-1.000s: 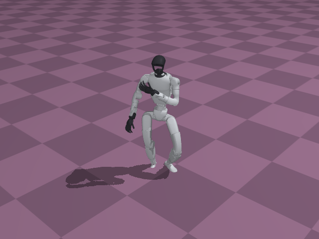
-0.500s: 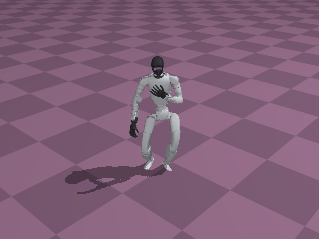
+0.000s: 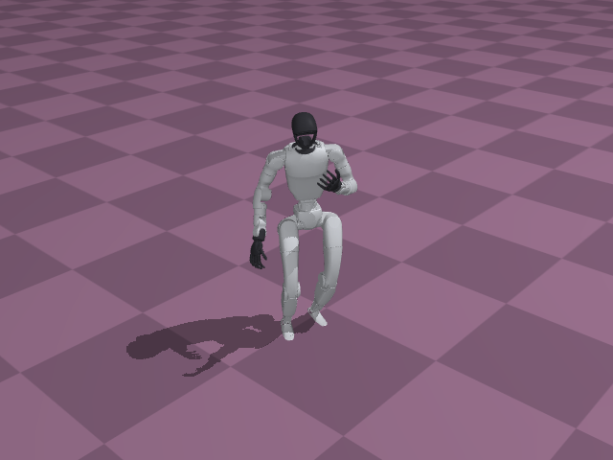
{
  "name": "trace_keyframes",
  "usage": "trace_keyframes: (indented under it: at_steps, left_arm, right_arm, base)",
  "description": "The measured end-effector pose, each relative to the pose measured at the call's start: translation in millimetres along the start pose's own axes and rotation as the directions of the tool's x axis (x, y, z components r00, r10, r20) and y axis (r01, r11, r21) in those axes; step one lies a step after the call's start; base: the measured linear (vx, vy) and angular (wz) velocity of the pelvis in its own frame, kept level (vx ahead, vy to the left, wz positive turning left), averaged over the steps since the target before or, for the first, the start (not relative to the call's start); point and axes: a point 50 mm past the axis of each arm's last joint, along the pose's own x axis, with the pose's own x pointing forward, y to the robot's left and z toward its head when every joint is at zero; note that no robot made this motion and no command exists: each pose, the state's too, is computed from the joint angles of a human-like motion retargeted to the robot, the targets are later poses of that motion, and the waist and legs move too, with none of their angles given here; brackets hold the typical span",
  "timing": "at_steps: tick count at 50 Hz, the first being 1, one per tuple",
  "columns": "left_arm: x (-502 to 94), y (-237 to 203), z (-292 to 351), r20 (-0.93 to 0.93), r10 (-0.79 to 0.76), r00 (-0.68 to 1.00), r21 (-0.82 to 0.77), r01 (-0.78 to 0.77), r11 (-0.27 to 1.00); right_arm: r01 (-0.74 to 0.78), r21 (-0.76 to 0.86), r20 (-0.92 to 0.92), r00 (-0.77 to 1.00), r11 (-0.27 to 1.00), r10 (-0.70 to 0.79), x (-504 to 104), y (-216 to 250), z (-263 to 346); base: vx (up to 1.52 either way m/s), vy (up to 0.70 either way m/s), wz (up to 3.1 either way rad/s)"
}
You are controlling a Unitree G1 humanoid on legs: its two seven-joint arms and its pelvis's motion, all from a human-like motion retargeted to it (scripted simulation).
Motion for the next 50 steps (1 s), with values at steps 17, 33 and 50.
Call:
trace_keyframes:
  at_steps: [17,33,50]
  left_arm:
    - [-14.9,11.7,-13.4,-0.08,0.061,0.995,0.024,-0.06,0.998]
    - [-18.0,11.2,-24.7,-0.077,0.055,0.996,0.211,-0.038,0.977]
    - [-31.8,46.7,-48.0,-0.181,0.15,0.972,0.391,-0.069,0.918]
  right_arm:
    - [0.099,-0.104,0.062,0.994,0.99,-0.093,2.0,-22.4,4.9]
    - [0.216,-0.254,0.315,0.94,0.943,-0.131,0.1,-30.5,46.1]
    - [0.389,-0.317,0.571,0.807,0.865,-0.154,-11.2,-46.8,98.4]
  base:
    - [0.01,-0.11,0.04]
    - [-0.04,-0.03,0.29]
    - [-0.03,-0.01,0.21]
